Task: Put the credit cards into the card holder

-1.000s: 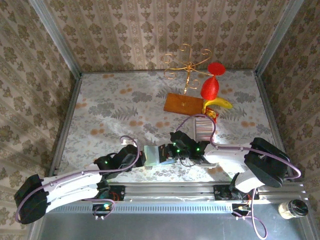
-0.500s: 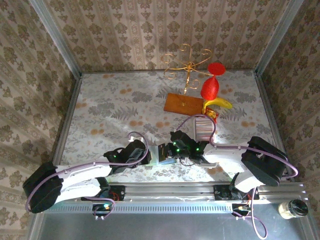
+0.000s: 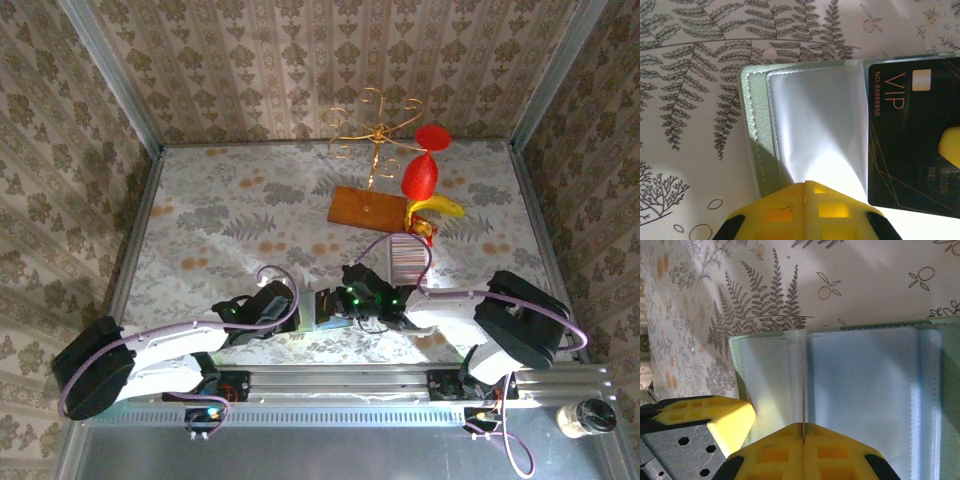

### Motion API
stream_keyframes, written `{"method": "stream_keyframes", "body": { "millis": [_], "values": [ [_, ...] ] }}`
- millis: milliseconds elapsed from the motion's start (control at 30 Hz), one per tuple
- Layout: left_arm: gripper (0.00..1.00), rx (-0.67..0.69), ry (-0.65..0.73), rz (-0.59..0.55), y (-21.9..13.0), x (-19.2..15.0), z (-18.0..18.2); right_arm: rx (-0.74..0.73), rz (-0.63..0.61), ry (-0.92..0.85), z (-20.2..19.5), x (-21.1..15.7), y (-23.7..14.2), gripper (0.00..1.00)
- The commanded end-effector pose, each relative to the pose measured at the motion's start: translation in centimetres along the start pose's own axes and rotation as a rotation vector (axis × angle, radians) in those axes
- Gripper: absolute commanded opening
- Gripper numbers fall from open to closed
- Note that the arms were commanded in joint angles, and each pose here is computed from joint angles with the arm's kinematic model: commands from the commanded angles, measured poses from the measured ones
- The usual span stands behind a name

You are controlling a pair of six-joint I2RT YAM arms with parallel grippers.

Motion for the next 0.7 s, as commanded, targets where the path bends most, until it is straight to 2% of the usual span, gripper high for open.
{"method": "stream_keyframes", "body": {
  "millis": [0, 667],
  "values": [
    [0.00, 0.045, -0.020, 0.014, 0.4, -0.5, 1.2, 0.004, 0.014, 0.039, -0.6, -0.4, 0.6, 0.00],
    [0.00, 0.075, -0.030, 0.010, 0.6, -0.7, 1.9, 0.115, -0.034, 0.122, 0.8, 0.2, 0.0, 0.00]
  ]
}}
Point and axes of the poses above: each hand's point on the last joint's axis, 136 mm out from that joint toward the fingers, its own y axis out along the fingers, its own z axis along the line the jaws close on, x = y × z, the point moved 4 cm from there along -y, back along the fingers, and after that the axes turned 8 degrees about -y, right-handed, at the moved point
